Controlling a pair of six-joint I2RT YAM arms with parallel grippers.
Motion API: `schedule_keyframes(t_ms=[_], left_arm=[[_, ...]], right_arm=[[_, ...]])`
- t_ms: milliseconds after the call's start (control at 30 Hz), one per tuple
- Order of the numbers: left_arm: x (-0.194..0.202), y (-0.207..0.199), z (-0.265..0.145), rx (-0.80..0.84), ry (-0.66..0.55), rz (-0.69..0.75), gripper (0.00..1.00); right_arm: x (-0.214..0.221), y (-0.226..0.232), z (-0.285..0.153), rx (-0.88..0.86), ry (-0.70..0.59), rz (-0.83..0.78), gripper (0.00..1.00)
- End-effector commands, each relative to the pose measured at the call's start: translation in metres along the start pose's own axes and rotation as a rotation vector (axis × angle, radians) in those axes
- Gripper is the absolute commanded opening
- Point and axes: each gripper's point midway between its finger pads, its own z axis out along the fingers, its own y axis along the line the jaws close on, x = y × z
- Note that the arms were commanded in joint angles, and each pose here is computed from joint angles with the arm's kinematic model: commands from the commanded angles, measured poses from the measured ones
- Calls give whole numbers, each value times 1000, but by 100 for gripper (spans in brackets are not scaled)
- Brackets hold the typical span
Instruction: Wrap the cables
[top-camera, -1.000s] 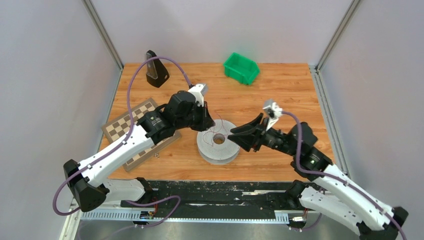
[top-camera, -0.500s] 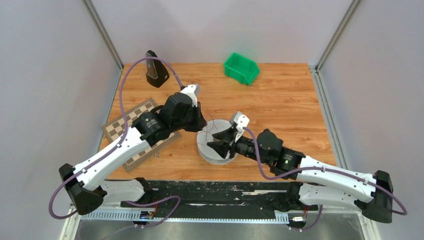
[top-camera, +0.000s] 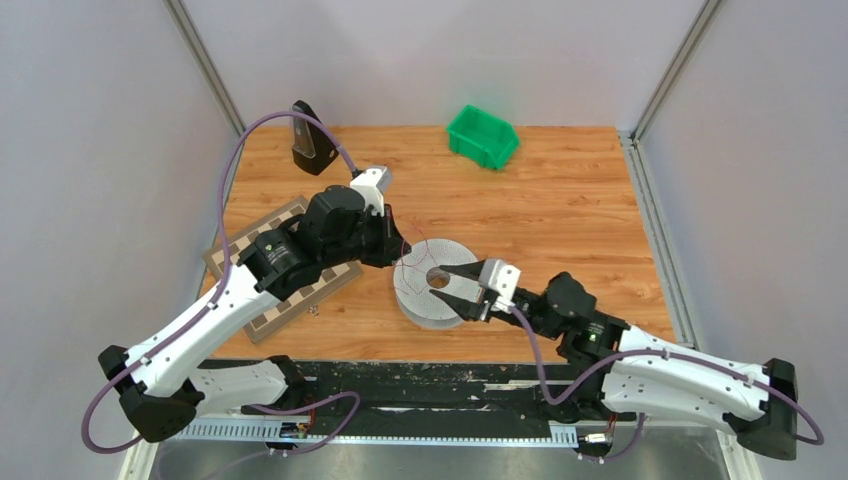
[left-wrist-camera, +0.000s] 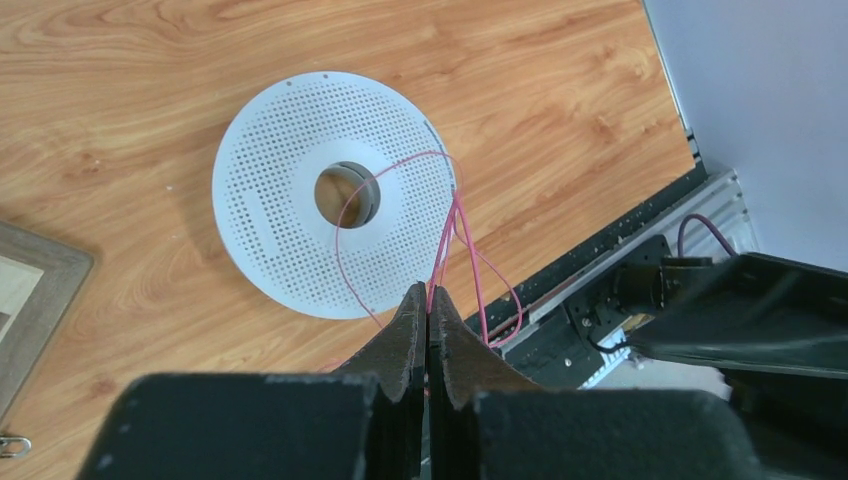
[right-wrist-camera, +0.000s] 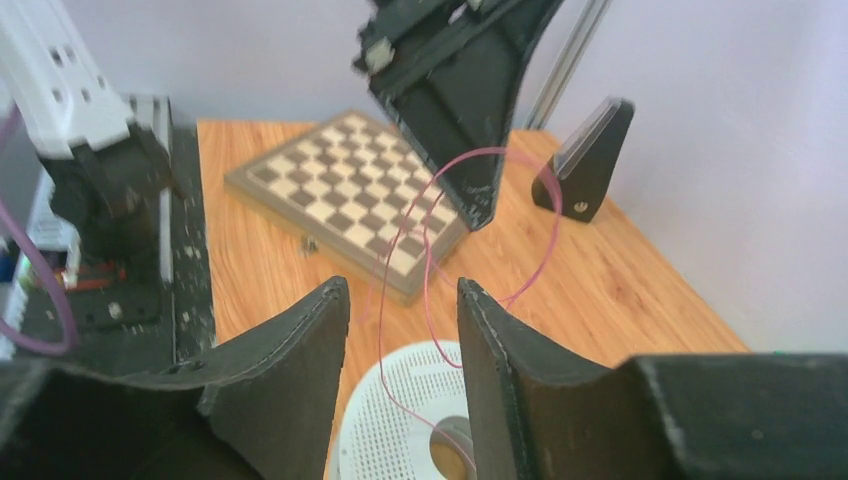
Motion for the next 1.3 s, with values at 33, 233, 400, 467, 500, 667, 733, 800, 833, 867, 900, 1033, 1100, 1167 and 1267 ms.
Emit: schedule_keyframes(t_ms=[33,233,400,467,500,667,733,800,833,867,900,1033,1100,1167,1267], left_arm=[[-15,-20,-17,100,-47,14,0],[-13,-25,-20,133,-47,6,0],[-13,-26,-20,137,-45,-8,0],[-14,-24,-19,126,-50,-17,0],[-15,-21,-18,115,-52,-23,0],[-20,33,-8,-97,-74,-63,0],[-21,53,-5,-160,-75,-90,0],[-21,65,-2,-191,-83,-102,0],[-23,66,-1,-192,-96,-101,0],[-24,66,0,-189,-99,-97,0],[-25,62,2,-167,-102,-90,0],[-31,44,5,-53,-120,-11,0],[-34,44,4,-51,-127,15,0],[-38,50,2,-95,-127,27,0],[-43,59,0,-166,-118,30,0]], right_arm=[[10,0,19,-40,57,-150,45],[20,-21,33,71,93,-192,39],[15,-24,36,127,34,-187,24],[17,-41,34,236,44,-175,10],[17,-52,30,308,53,-157,4],[-1,-87,5,519,1,-57,0],[-8,-102,-6,594,-30,19,0],[-3,-117,-16,673,-40,90,0],[2,-124,-21,707,-34,118,0],[9,-130,-24,738,-27,149,0],[18,-135,-27,770,-14,181,0],[44,-148,-25,814,11,303,0],[55,-151,-17,795,54,314,0],[65,-156,-7,787,120,326,2],[72,-147,17,652,249,332,25]])
